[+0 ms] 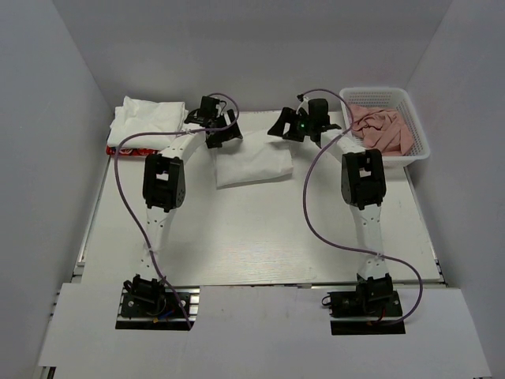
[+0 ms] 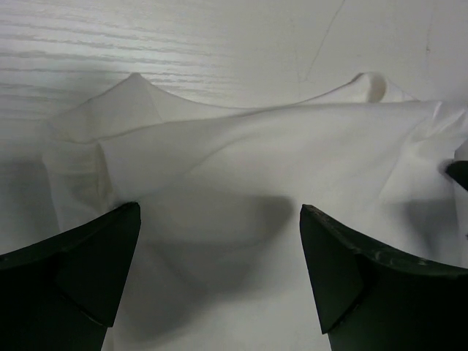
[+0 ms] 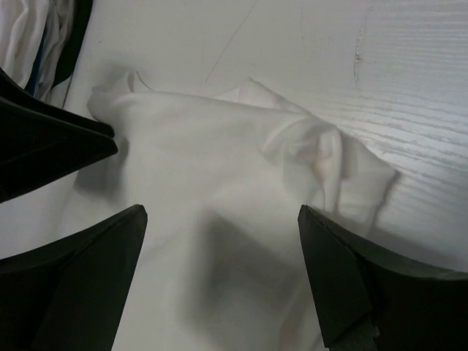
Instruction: Fold and stack the t-shirts
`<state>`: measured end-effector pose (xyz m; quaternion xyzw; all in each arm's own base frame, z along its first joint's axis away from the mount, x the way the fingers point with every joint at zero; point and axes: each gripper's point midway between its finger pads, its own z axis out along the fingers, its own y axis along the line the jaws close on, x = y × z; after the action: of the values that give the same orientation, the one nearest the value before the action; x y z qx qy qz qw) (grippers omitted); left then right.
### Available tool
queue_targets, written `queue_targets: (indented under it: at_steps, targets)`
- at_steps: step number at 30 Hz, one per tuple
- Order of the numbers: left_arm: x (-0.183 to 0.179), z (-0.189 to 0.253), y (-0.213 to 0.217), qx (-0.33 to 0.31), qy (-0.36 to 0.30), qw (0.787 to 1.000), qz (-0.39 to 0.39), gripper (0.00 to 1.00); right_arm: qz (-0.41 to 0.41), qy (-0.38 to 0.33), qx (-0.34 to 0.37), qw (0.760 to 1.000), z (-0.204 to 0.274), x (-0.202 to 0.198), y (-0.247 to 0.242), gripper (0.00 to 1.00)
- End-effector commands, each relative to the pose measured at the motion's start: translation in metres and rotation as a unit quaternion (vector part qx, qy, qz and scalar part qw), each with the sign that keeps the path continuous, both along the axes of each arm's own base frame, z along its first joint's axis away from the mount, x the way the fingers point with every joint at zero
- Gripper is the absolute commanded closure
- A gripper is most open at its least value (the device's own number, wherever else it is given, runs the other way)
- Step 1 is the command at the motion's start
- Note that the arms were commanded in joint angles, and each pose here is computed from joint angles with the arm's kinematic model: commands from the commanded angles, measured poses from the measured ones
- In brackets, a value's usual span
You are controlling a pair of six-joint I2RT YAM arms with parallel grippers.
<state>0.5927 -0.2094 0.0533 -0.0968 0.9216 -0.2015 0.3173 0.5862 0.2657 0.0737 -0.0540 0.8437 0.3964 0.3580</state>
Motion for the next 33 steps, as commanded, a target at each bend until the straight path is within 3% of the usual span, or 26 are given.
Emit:
queue_targets:
  at_steps: [1,3,4,9,10,12,18,24,31,33]
  targets:
    - [0.0,0.078,0.031,0.03,-0.057,0.998,0.024,0.0,0.01,-0.081,-0.038,0.996,0.091,-0.008,-0.005,0.1]
    - [-0.009,0.091,0.033,0.048,-0.066,0.996,0.023,0.0,0.009,-0.089,-0.044,0.995,0.112,-0.025,-0.008,0.1]
    - [-0.012,0.113,0.036,0.049,-0.083,0.995,0.03,0.0,0.006,-0.073,-0.056,0.996,0.1,-0.033,-0.011,0.1]
    - [-0.05,0.099,0.04,0.05,-0.047,0.997,0.032,0.0,0.041,-0.052,-0.046,0.997,0.094,-0.086,-0.001,0.1]
    - [-0.06,0.081,0.042,0.052,-0.025,0.998,0.035,0.0,0.06,-0.021,-0.042,0.997,0.071,-0.106,0.004,0.1]
    - [-0.069,0.07,0.042,0.049,-0.01,0.998,0.036,0.0,0.065,-0.028,-0.03,0.997,0.072,-0.11,0.008,0.1]
    - [-0.085,0.02,0.05,0.044,0.059,0.996,0.043,0.0,0.045,0.028,-0.037,0.998,0.013,-0.119,-0.002,0.1]
    - [-0.083,0.003,0.045,0.037,0.067,0.996,0.035,0.0,0.059,0.076,-0.029,0.995,-0.034,-0.135,0.002,0.1]
    - [-0.09,-0.028,0.037,0.058,0.072,0.996,-0.009,0.0,0.096,0.012,-0.011,0.995,0.017,-0.136,0.01,0.1]
    - [-0.093,-0.04,0.022,0.041,0.068,0.996,-0.048,0.08,0.104,-0.013,0.002,0.995,0.043,-0.138,0.011,0.1]
